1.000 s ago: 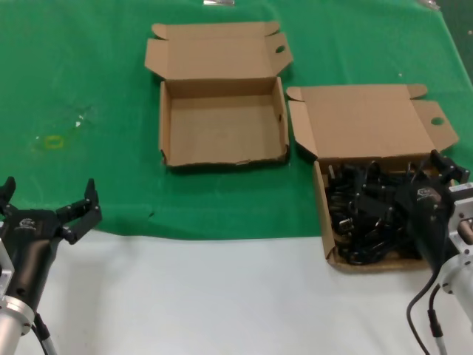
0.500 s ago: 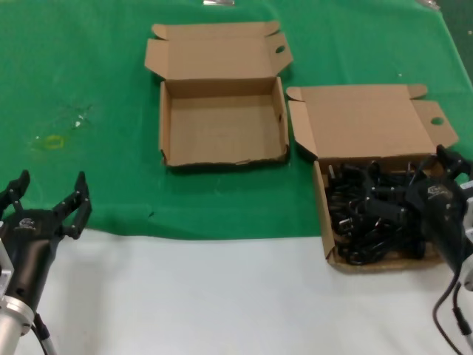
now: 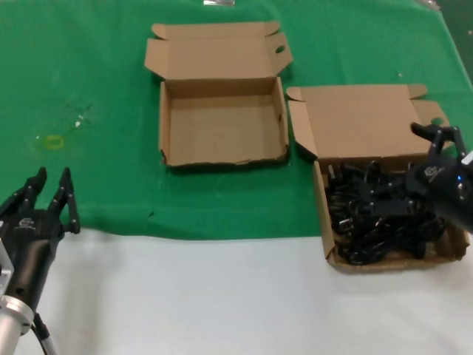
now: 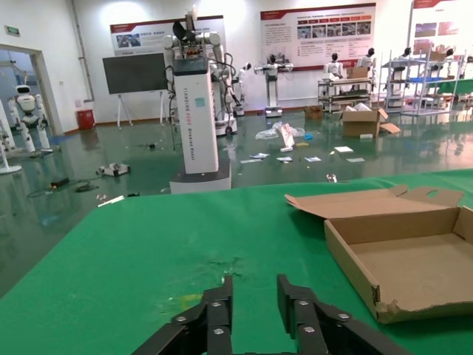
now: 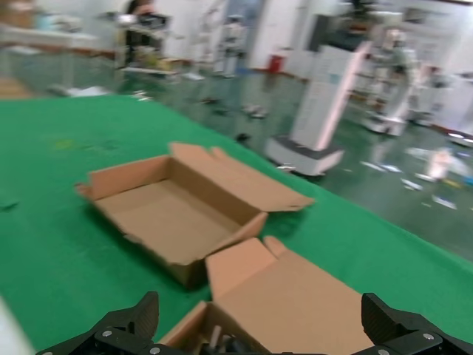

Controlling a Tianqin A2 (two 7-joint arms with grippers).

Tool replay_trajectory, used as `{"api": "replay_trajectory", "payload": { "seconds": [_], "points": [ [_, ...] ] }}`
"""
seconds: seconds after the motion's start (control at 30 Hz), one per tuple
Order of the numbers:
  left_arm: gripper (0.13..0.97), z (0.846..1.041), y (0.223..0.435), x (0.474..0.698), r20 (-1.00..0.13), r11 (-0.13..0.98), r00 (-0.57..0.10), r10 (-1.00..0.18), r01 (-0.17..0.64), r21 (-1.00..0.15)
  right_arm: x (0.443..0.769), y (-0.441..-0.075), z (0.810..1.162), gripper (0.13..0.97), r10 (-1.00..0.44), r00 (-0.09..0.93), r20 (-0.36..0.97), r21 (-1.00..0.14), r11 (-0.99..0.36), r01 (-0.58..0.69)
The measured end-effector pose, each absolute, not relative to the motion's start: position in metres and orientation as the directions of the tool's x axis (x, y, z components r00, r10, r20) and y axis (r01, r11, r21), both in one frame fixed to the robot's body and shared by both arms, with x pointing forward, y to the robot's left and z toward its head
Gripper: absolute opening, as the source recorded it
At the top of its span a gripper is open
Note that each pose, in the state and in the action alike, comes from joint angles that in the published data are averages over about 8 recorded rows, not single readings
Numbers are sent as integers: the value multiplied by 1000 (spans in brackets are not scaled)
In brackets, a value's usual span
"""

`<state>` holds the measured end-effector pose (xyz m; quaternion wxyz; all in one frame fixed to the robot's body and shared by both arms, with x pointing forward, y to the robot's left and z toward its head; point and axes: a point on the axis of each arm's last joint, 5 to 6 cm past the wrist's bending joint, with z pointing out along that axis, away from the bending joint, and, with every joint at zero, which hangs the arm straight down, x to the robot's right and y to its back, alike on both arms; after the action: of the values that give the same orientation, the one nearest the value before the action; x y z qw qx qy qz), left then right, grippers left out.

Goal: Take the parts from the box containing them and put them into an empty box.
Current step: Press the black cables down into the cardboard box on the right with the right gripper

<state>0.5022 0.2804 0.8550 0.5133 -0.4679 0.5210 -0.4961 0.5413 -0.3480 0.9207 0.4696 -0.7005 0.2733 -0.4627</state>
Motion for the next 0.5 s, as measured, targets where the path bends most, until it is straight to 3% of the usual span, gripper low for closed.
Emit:
{"api": "replay_trajectory", "payload": {
  "seconds": [0.13,0.5],
  "points": [
    [337,855,280,502,-71,70,-35,-997,22,-997,551,-358,940,966,-731,509,455,-870,-487,78],
    [191,855,280,502,-71,70,-35,-997,22,-997,578,-386,981,966,-382,698,606,-663,-727,178]
  ]
}}
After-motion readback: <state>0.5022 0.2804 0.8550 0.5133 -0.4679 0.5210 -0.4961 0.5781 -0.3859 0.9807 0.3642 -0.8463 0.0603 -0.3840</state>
